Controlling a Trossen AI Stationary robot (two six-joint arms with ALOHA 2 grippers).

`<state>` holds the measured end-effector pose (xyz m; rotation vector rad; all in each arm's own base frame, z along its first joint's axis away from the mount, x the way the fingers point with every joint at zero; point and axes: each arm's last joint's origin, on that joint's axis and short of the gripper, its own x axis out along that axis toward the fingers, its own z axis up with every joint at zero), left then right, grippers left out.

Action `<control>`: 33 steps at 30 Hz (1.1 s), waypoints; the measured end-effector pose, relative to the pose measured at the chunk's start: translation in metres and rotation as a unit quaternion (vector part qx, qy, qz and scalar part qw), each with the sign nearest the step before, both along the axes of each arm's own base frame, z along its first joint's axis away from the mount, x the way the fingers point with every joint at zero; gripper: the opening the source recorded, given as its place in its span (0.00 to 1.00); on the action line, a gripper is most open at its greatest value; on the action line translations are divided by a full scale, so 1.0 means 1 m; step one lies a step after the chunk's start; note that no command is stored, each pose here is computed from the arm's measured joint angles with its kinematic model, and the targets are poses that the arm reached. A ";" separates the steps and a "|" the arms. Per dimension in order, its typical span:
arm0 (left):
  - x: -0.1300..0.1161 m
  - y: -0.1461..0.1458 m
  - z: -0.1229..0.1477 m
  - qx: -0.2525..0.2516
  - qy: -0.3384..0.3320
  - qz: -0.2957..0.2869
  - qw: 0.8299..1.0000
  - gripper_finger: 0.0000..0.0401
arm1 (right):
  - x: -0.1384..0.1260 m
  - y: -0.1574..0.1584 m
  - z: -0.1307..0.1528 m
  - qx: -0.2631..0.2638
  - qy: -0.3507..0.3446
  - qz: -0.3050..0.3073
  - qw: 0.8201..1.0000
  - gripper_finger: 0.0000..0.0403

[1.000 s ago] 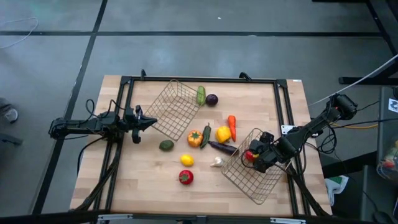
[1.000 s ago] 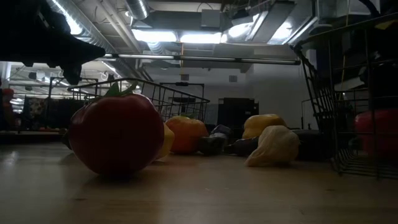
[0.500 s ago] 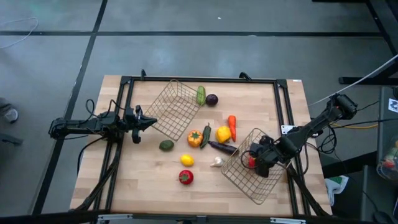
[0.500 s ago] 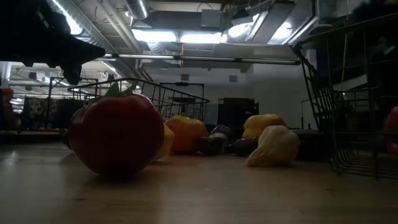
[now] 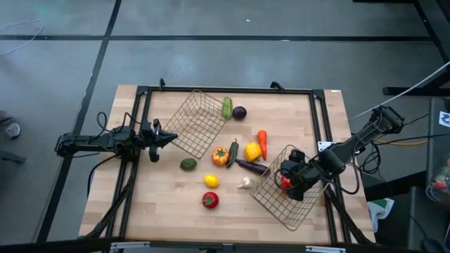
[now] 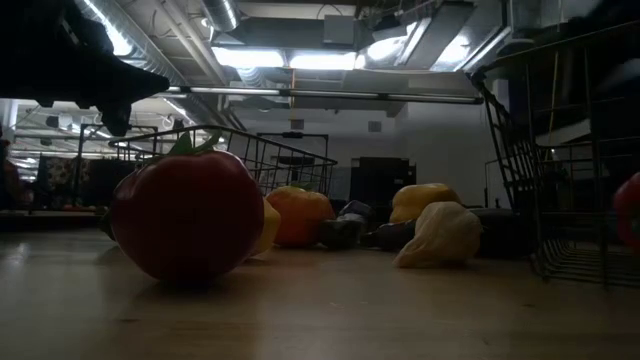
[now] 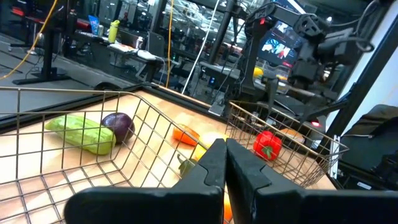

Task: Sort produce into baskets
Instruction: Put the yellow bell pepper into the wire basket

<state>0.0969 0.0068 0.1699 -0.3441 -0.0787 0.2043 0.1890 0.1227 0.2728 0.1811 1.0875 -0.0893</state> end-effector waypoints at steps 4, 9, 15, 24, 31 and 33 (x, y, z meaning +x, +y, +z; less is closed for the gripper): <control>0.000 0.000 0.000 0.000 0.000 0.000 1.000 0.00 | 0.004 -0.001 0.011 -0.028 -0.033 0.008 0.999 0.96; 0.000 0.000 0.000 0.000 0.000 0.000 1.000 0.00 | 0.016 -0.017 0.025 -0.020 -0.051 -0.035 0.998 0.96; 0.000 0.000 0.000 0.000 0.000 0.000 1.000 0.00 | 0.032 -0.048 0.033 -0.015 -0.065 -0.109 0.992 0.96; 0.000 0.000 0.000 0.000 0.000 0.000 1.000 0.00 | 0.049 -0.081 0.038 0.005 -0.112 -0.195 0.974 0.96; 0.000 0.000 0.000 0.000 0.000 0.000 1.000 0.00 | 0.062 -0.105 0.032 0.045 -0.120 -0.313 0.941 0.96; 0.000 0.000 0.000 0.000 0.000 0.000 1.000 0.00 | 0.067 -0.109 0.027 0.040 -0.111 -0.321 0.940 0.96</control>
